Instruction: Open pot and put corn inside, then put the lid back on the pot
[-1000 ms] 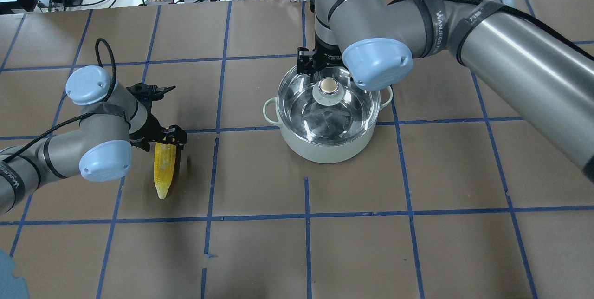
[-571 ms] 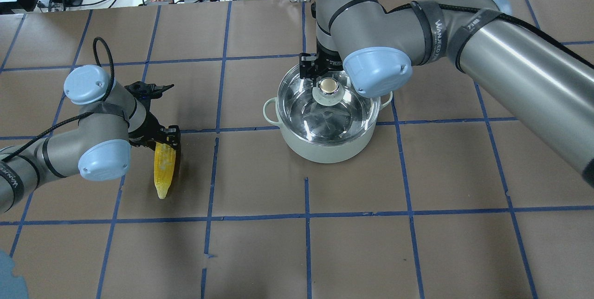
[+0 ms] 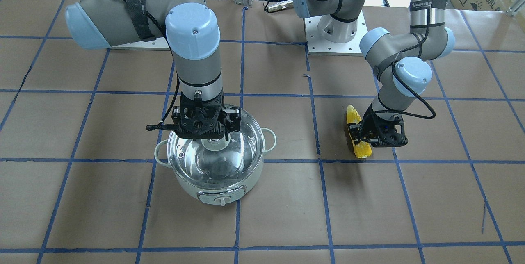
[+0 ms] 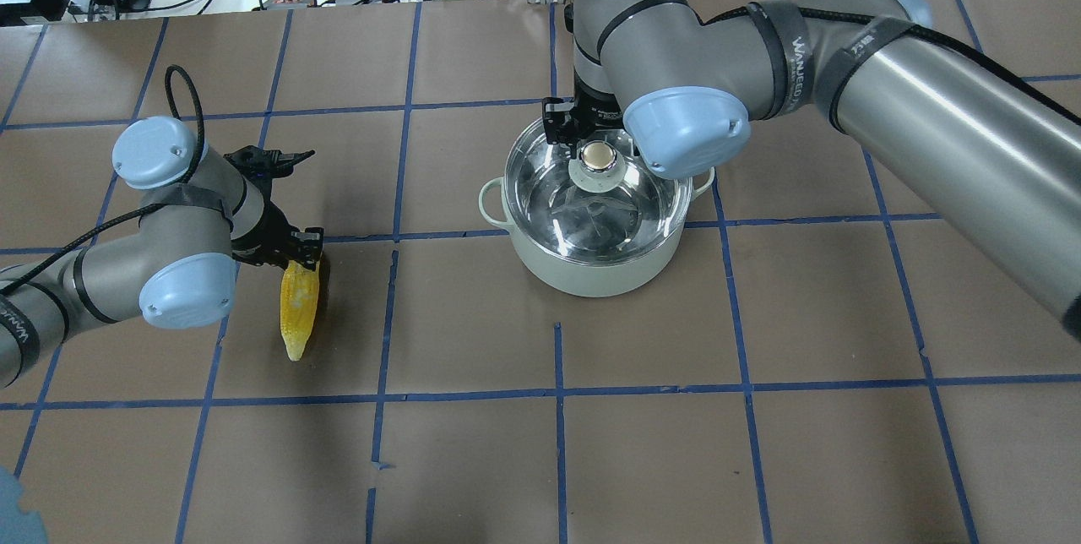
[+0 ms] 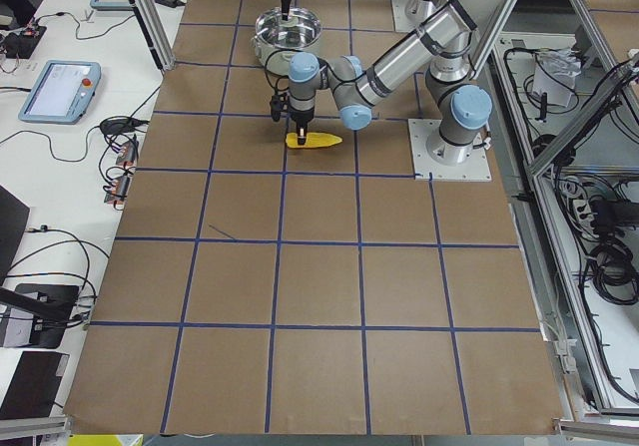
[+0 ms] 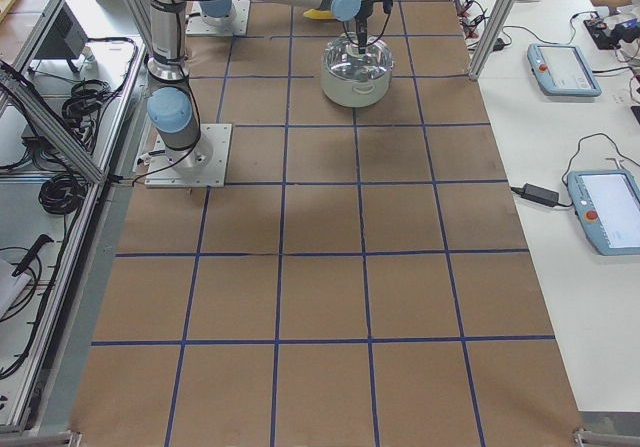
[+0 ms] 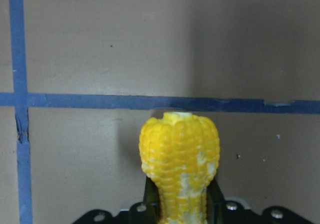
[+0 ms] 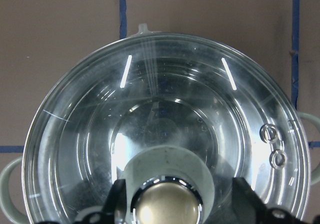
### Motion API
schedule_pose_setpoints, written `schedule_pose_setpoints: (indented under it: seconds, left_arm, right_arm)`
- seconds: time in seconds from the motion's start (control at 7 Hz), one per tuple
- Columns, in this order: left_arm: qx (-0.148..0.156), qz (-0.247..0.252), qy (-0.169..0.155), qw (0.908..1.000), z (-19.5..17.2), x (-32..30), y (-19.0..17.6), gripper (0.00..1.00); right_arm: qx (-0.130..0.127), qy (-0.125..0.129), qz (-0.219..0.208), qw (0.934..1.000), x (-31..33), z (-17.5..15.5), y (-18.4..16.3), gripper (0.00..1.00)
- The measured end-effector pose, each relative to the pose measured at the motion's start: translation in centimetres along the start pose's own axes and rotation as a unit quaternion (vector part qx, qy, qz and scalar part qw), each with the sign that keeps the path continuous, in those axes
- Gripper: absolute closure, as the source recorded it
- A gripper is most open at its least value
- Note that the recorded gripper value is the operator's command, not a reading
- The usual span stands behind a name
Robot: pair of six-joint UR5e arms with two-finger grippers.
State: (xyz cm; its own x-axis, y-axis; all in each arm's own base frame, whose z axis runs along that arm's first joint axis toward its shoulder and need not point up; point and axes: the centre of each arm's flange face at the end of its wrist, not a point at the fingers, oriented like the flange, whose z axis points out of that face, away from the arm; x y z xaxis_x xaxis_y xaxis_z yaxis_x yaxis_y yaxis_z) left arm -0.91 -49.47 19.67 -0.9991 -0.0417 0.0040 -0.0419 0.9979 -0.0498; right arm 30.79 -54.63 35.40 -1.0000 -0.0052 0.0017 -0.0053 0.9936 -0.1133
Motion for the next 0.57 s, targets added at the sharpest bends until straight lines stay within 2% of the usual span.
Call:
schedule_pose_setpoints:
  seconds: [0.29, 0.43, 0.57]
  left_arm:
    - [0.006, 0.003, -0.002, 1.0000, -1.5, 0.4, -0.2, 0.86]
    - [0.005, 0.004, -0.001, 1.0000, -2.9, 0.5, -0.3, 0.86]
    - [0.001, 0.005, -0.001, 1.0000, -4.9, 0.5, -0.4, 0.86]
  right_arm:
    - [-0.002, -0.001, -0.005, 1.0000, -0.6, 0.1, 0.3, 0.44]
    - [-0.002, -0.001, -0.006, 1.0000, -0.6, 0.2, 0.4, 0.55]
    - [-0.003, 0.000, -0.006, 1.0000, -0.7, 0.2, 0.4, 0.56]
